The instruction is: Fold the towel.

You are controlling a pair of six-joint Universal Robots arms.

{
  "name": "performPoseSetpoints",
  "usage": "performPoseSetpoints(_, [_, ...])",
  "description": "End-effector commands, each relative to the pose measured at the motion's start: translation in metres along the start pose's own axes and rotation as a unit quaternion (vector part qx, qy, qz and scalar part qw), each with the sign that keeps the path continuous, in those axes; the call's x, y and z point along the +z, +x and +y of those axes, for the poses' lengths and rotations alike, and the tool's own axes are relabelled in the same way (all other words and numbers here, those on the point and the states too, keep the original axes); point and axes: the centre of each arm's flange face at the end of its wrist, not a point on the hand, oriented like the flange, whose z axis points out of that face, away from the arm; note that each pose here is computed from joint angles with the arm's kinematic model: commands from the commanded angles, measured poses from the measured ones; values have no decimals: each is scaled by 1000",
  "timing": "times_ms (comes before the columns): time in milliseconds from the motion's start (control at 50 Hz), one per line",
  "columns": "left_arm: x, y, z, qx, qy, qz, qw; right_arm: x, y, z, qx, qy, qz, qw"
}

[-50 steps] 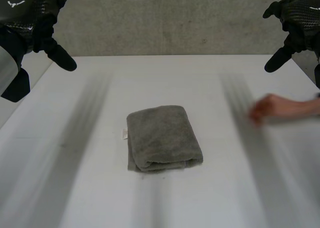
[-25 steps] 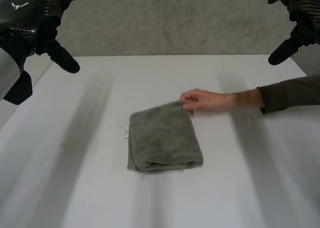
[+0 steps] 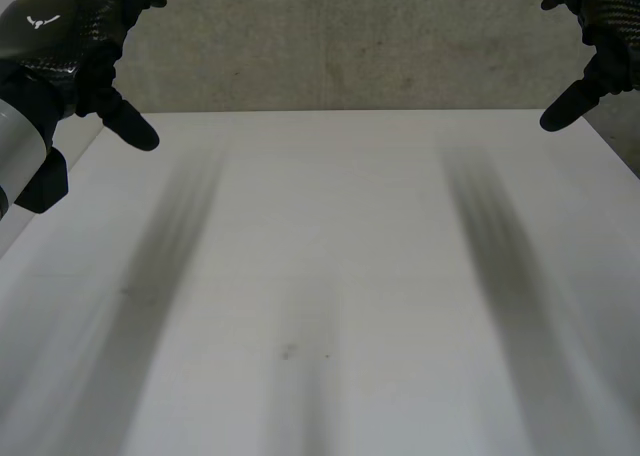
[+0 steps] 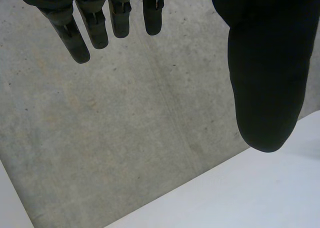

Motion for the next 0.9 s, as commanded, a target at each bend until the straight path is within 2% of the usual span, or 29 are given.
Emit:
performPoseSetpoints(20, [2, -2, 3, 0, -4, -5, 1000, -1, 2, -3, 4, 1, 5, 1000])
performPoseSetpoints(900, [4, -12, 1, 2, 8, -23, 1000, -7, 0, -3, 3, 1, -5, 1000])
